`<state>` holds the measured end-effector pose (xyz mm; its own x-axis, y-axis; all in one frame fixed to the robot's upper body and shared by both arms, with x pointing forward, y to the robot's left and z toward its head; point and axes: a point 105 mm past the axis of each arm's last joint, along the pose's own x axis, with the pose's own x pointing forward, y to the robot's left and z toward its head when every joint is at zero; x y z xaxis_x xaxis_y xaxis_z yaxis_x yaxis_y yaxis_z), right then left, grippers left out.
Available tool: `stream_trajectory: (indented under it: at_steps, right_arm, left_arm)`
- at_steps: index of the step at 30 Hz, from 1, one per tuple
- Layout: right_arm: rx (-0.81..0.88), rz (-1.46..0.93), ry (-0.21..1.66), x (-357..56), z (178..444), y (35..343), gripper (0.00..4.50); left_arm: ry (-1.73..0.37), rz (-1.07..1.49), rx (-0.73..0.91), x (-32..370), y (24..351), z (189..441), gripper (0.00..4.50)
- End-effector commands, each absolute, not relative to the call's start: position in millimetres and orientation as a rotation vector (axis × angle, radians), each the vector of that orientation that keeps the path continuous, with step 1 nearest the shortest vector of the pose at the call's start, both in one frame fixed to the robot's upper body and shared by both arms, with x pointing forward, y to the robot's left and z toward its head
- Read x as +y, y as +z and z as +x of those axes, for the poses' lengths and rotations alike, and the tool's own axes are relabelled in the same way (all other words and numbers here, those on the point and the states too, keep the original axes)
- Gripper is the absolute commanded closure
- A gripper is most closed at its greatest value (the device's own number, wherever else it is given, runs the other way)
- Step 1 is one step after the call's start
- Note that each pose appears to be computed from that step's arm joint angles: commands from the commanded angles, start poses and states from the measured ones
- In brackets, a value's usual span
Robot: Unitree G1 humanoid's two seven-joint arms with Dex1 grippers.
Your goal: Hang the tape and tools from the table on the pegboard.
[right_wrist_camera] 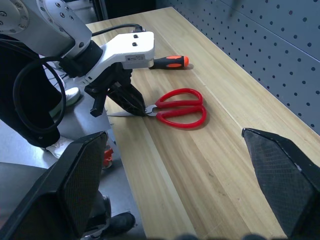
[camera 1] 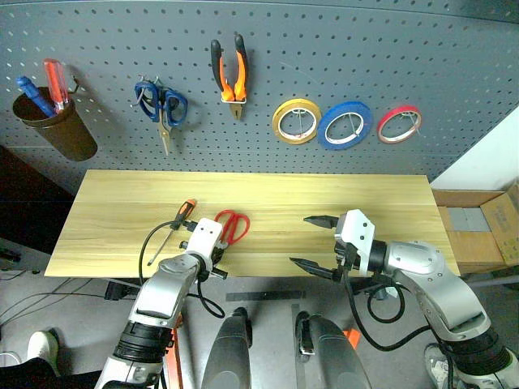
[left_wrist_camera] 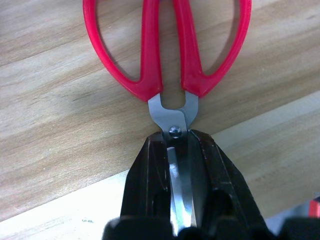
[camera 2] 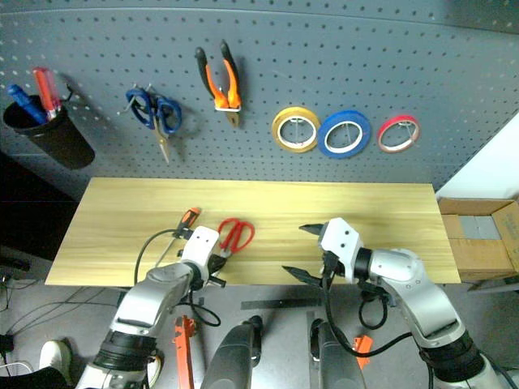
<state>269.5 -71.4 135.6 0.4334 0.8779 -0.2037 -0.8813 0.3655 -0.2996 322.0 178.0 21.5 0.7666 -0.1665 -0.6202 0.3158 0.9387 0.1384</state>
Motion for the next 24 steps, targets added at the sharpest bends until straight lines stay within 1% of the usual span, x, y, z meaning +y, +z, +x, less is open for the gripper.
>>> stream_trajectory:
  at_steps: [1,5,12,16,19,24]
  right_arm:
    - [-0.059,-0.414,1.128,-72,269,148,0.0]
    - [-0.098,-0.406,1.105,-72,269,154,0.0]
    - [-0.164,-0.391,1.066,-73,268,160,0.0]
    - [-0.211,-0.356,1.024,-72,270,168,0.0]
    - [-0.234,-0.335,1.0,-72,274,172,0.0]
    - [-0.313,-0.254,0.963,-67,278,189,0.0]
  left_arm:
    - [-0.238,0.232,0.579,178,29,319,4.28]
    - [-0.2,0.251,0.48,178,44,308,4.28]
    - [-0.141,0.243,0.375,181,60,289,4.28]
    - [-0.116,0.291,0.221,183,86,280,4.28]
    - [-0.108,0.302,0.152,180,94,275,4.28]
    - [-0.041,0.336,-0.029,180,120,261,4.28]
